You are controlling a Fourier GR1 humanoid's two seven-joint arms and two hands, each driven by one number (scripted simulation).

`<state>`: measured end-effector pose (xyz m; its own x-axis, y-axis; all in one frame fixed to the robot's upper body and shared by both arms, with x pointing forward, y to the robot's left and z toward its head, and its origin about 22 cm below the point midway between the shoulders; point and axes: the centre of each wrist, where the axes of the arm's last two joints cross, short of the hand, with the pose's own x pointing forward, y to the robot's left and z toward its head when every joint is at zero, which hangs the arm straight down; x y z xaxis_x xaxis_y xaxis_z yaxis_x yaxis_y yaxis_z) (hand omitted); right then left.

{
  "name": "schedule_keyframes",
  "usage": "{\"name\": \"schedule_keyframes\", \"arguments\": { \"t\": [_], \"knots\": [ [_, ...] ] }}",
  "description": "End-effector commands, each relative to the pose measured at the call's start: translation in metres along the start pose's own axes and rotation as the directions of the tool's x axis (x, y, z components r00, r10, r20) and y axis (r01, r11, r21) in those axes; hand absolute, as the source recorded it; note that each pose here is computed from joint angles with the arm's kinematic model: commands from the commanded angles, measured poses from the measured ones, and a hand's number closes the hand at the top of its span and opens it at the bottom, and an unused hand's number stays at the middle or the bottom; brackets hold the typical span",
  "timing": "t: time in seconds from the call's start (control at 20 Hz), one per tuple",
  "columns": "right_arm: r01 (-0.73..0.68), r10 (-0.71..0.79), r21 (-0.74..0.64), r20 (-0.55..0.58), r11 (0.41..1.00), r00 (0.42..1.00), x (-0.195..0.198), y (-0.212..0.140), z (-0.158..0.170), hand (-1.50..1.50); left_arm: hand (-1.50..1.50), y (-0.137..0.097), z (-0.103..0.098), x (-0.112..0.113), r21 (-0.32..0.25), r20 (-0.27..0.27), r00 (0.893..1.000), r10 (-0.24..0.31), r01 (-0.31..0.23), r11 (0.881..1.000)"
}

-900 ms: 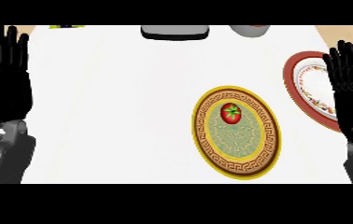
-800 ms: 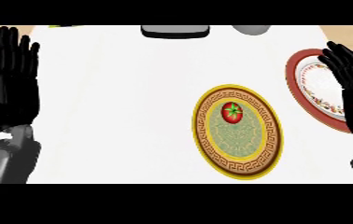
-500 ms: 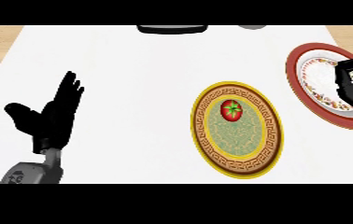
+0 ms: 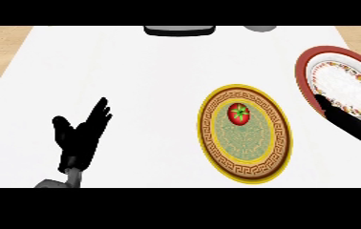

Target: Pick the tomato from the plate and place it in the plate

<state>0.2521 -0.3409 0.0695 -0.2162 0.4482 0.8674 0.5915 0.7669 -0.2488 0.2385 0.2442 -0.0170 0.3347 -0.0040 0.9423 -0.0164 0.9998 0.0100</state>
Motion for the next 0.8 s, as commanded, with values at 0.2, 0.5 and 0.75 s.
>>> {"name": "schedule_keyframes", "arguments": {
  "t": [0.2, 0.5, 0.75],
  "knots": [
    [-0.235, 0.259, 0.261, -0.061, 0.936, 0.964, 0.024, -0.023, 0.006, -1.50, 0.00, -0.002, 0.000, -0.015, -0.009, -0.040, 0.999, -0.014, 0.014, 1.000],
    [-0.351, 0.450, 0.521, -0.073, 0.778, 0.890, 0.060, -0.010, 0.006, -1.50, 0.00, -0.009, 0.003, -0.023, -0.021, -0.030, 1.000, 0.010, -0.011, 1.000],
    [-0.410, 0.546, 0.558, -0.094, 0.722, 0.833, 0.097, 0.019, 0.006, -1.50, 0.00, -0.009, 0.002, -0.026, -0.033, -0.037, 0.999, -0.008, 0.006, 0.999]
  ]
}}
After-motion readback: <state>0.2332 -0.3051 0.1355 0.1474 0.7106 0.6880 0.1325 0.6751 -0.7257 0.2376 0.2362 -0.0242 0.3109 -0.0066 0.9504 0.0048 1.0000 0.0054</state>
